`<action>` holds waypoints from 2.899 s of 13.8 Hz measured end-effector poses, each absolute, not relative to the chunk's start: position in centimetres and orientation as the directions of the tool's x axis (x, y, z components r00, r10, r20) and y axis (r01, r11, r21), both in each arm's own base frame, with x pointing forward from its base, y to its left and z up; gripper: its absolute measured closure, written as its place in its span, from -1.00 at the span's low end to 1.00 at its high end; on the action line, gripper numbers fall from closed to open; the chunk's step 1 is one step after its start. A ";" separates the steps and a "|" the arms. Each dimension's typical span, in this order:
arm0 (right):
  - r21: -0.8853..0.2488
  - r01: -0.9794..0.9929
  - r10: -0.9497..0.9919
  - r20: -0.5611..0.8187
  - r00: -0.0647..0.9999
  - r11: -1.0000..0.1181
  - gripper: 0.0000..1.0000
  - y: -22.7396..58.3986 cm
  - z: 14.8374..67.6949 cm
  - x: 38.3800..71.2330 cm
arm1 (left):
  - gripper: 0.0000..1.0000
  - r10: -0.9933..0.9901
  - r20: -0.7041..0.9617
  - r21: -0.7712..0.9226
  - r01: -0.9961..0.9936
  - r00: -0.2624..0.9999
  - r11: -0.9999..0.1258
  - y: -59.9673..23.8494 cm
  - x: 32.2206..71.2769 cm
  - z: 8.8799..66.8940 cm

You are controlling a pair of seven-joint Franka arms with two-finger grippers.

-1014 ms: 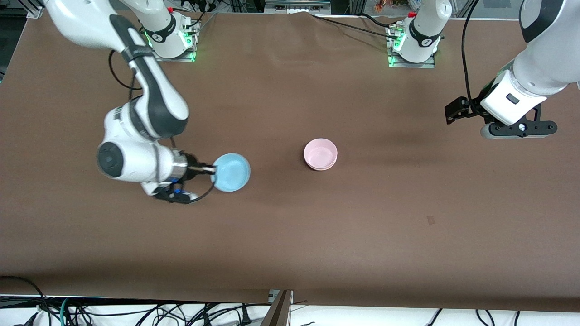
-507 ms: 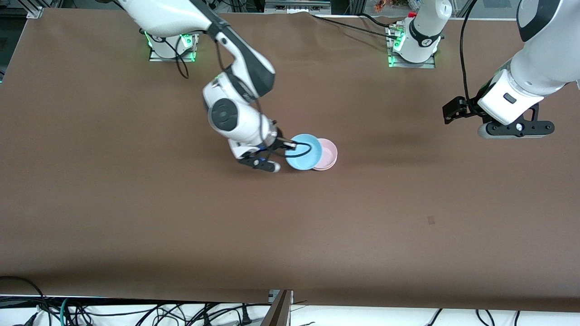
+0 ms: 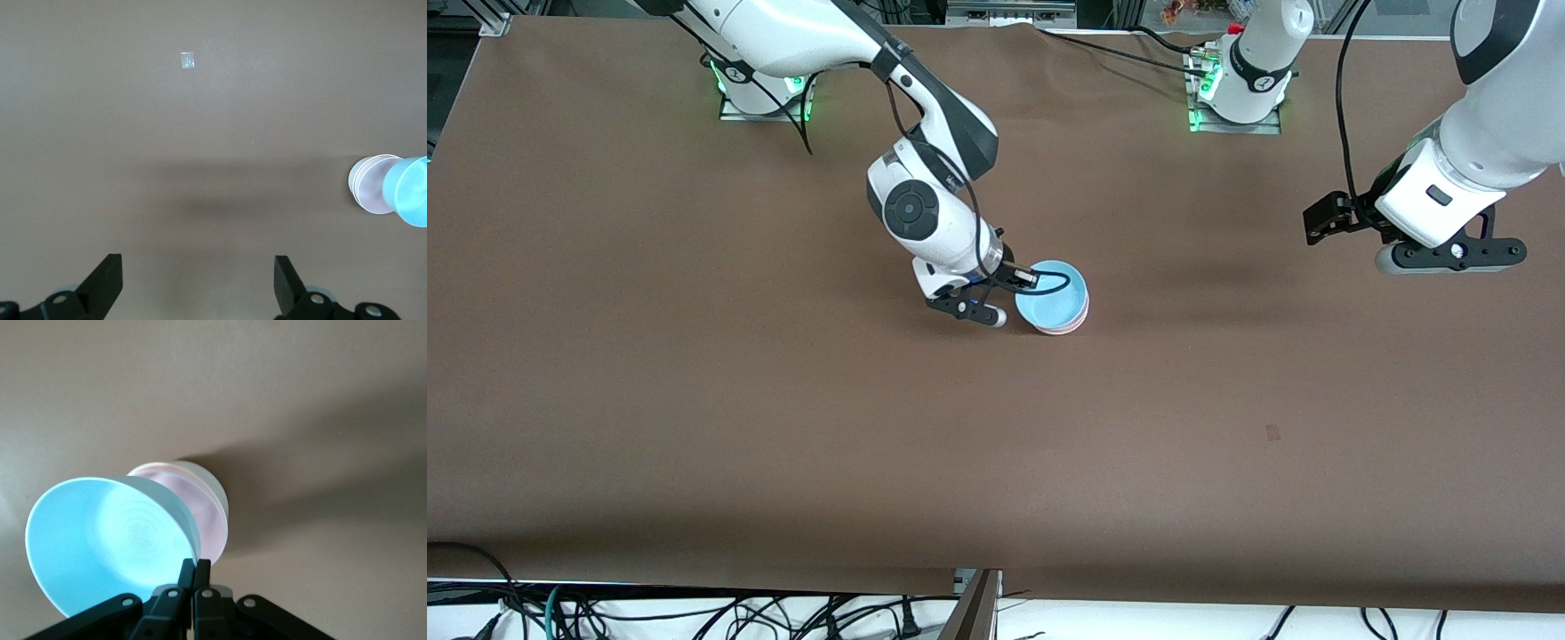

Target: Stack pink and blue bowls on white bowl

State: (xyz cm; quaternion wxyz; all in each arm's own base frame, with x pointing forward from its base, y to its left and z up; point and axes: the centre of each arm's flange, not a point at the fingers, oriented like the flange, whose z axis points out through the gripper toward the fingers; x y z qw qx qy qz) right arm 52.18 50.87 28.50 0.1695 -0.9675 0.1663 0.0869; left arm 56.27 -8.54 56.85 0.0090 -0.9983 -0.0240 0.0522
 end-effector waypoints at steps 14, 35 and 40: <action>-0.304 -0.344 -0.295 -0.195 0.935 -0.889 0.96 52.1 25.2 51.4 | -1.00 0.045 -0.104 -0.020 0.043 0.994 -0.999 -8.7 56.3 56.8; -0.303 -0.443 -0.411 -0.166 0.897 -0.844 -0.99 50.7 28.2 53.8 | -1.00 0.043 -0.105 -0.020 0.041 0.994 -0.999 -8.8 56.3 56.8; -0.184 -0.324 -0.321 -0.047 0.946 -0.928 -1.00 41.5 39.4 58.0 | -1.00 0.043 -0.105 -0.020 0.041 0.994 -0.999 -8.8 56.2 56.8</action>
